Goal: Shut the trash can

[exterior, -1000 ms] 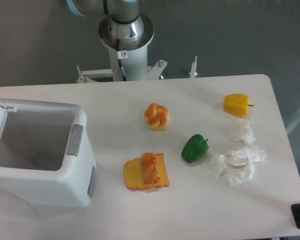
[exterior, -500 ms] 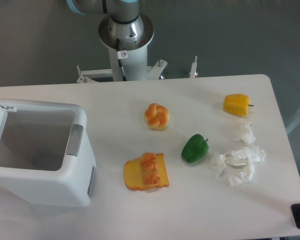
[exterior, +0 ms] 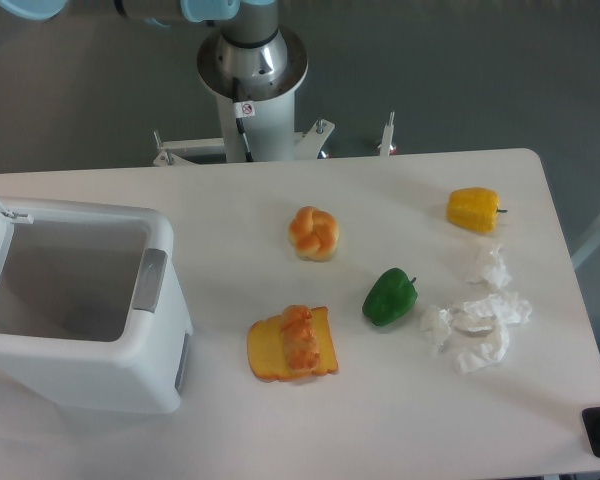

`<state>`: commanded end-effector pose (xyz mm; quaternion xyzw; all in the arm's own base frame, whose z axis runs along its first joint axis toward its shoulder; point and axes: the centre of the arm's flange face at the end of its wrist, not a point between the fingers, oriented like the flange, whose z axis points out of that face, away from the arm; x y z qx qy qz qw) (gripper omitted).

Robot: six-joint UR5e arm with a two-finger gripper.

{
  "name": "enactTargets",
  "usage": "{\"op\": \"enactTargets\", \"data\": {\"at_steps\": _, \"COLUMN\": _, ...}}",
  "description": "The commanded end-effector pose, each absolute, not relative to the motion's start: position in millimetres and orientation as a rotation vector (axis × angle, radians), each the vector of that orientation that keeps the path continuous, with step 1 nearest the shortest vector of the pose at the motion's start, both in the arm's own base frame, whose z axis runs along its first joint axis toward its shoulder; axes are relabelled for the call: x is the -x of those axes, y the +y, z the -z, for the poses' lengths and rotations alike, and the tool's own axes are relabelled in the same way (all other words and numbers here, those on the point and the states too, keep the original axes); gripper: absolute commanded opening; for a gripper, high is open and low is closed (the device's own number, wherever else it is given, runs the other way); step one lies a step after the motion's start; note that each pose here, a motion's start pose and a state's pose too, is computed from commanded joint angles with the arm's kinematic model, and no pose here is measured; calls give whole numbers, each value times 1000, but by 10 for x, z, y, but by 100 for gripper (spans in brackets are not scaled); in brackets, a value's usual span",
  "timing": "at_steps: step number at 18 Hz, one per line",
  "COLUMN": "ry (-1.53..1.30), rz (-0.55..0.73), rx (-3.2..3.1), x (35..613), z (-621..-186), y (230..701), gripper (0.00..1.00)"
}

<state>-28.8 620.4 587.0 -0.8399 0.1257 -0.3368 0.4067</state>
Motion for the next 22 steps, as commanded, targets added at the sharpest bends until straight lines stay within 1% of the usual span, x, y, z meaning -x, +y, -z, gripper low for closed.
{"op": "enactTargets", "data": {"at_steps": 5, "ry": 281, "rz": 840, "rx": 2159, "x": 350, "z": -5684, "y": 6176, "gripper": 100}}
{"op": "enactTargets", "data": {"at_steps": 7, "ry": 262, "rz": 789, "rx": 2183, "x": 409, "z": -5697, "y": 6121, "gripper": 100}}
{"op": "enactTargets", "data": {"at_steps": 10, "ry": 216, "rz": 756, "rx": 2184, "x": 598, "z": -5747, "y": 5981, "gripper": 100}}
{"op": "enactTargets", "data": {"at_steps": 12, "ry": 192, "rz": 734, "rx": 2184, "x": 662, "z": -5776, "y": 5818, "gripper": 100}}
{"op": "enactTargets", "data": {"at_steps": 14, "ry": 148, "rz": 690, "rx": 2180, "x": 851, "z": -5842, "y": 5654, "gripper": 100}}
{"op": "enactTargets", "data": {"at_steps": 16, "ry": 126, "rz": 670, "rx": 2185, "x": 895, "z": -5879, "y": 5601, "gripper": 100}}
{"op": "enactTargets", "data": {"at_steps": 19, "ry": 112, "rz": 602, "rx": 2220, "x": 915, "z": -5872, "y": 5570, "gripper": 100}}
{"op": "enactTargets", "data": {"at_steps": 22, "ry": 110, "rz": 594, "rx": 2228, "x": 932, "z": -5842, "y": 5587, "gripper": 100}}
